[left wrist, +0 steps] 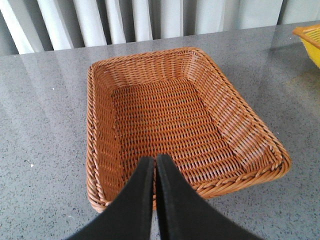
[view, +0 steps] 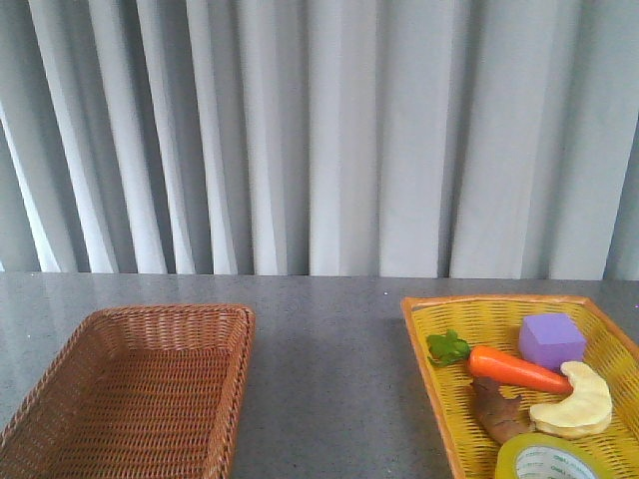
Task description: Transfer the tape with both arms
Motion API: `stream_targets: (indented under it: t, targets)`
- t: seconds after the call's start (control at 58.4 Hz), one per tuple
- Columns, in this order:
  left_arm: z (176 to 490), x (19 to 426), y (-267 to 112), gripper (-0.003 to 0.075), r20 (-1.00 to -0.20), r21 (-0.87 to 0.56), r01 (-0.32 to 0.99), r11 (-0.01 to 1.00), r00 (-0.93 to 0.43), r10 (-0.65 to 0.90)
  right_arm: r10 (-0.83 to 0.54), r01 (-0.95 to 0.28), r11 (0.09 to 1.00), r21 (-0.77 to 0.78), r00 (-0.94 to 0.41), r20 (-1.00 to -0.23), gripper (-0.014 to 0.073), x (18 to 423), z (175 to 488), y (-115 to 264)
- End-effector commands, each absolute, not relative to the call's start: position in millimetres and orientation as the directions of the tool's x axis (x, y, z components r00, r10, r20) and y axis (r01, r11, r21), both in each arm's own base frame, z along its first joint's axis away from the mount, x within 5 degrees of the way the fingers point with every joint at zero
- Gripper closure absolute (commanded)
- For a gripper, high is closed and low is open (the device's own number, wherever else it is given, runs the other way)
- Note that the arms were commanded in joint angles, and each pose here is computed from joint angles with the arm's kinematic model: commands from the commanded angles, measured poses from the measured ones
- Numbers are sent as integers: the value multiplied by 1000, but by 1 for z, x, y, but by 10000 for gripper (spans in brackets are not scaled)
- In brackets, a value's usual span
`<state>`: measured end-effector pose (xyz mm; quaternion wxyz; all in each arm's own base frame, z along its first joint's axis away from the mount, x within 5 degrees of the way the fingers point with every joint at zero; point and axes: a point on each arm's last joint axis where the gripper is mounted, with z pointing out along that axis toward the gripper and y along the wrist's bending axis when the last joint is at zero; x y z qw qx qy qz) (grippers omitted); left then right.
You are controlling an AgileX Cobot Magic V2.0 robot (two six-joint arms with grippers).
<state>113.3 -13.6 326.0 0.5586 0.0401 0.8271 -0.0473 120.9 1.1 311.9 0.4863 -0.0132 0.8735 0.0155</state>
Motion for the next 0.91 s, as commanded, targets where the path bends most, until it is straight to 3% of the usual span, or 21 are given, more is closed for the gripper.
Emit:
stream_targets:
  t: [0.0,0.103,0.291,0.411,0.514,0.686,0.891]
  targets:
    - [341,116,-13,661,-953,-36,115,993,-302,0,-30,-26,999,-21,-456,-890,529,125,326,-2]
    - [339,116,-13,552,-948,-19,113,993,-317,17,-45,-24,999,-38,-457,-888,408,125,326,-2]
    - [340,116,-13,240,-952,-17,112,994,-306,18,-44,-23,999,-37,-455,-889,103,125,326,-2]
    - [340,116,-13,112,-951,-15,112,994,-308,20,-43,-23,999,-37,-455,-889,4,125,326,-2]
    - [339,116,-13,81,-949,-16,112,994,-315,20,-43,-23,999,-37,-455,-889,1,125,326,-2]
    - [333,115,-8,95,-918,8,71,997,-395,35,-27,-17,1000,-21,-469,-883,19,126,325,-2]
    - [330,123,-7,121,-897,13,45,999,-442,31,2,-26,999,20,-582,-813,40,144,317,-1]
